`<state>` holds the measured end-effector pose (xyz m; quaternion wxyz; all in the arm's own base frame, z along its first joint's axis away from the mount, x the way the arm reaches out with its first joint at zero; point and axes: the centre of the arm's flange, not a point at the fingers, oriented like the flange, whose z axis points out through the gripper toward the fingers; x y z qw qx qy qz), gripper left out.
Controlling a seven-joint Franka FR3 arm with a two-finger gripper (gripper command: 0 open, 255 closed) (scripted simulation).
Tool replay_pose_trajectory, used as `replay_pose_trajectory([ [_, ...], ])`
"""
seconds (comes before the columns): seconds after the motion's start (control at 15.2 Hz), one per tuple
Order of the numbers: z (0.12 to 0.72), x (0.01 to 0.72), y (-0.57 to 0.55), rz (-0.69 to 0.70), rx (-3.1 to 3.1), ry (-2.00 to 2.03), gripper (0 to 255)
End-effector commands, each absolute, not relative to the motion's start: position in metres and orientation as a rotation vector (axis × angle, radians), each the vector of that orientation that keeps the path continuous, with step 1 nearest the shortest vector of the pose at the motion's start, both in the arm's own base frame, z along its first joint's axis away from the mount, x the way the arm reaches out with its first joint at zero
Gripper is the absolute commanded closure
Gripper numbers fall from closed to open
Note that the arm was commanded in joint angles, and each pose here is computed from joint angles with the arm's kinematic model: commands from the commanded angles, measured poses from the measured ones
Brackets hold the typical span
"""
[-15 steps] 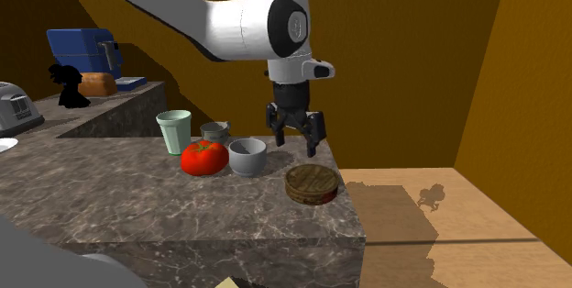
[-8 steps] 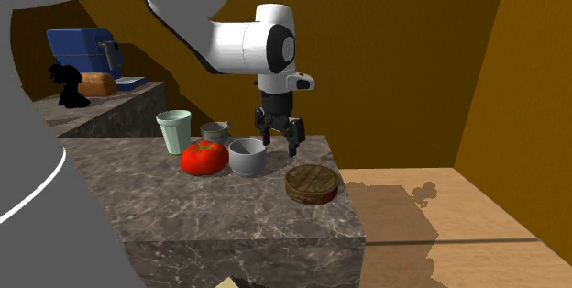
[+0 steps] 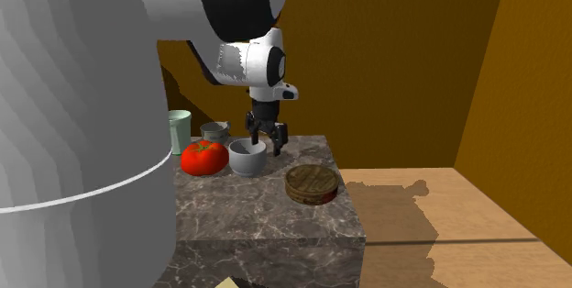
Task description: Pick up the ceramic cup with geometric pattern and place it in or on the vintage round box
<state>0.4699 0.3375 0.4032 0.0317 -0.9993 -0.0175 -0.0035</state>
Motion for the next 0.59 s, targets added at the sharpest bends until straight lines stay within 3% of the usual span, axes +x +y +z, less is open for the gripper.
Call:
replay_pose_trajectory([
  [0.0, 0.392, 0.477, 0.359, 0.000, -3.063, -0.053, 0],
  [0.53, 0.354, 0.483, 0.377, 0.008, -3.053, -0.054, 0],
])
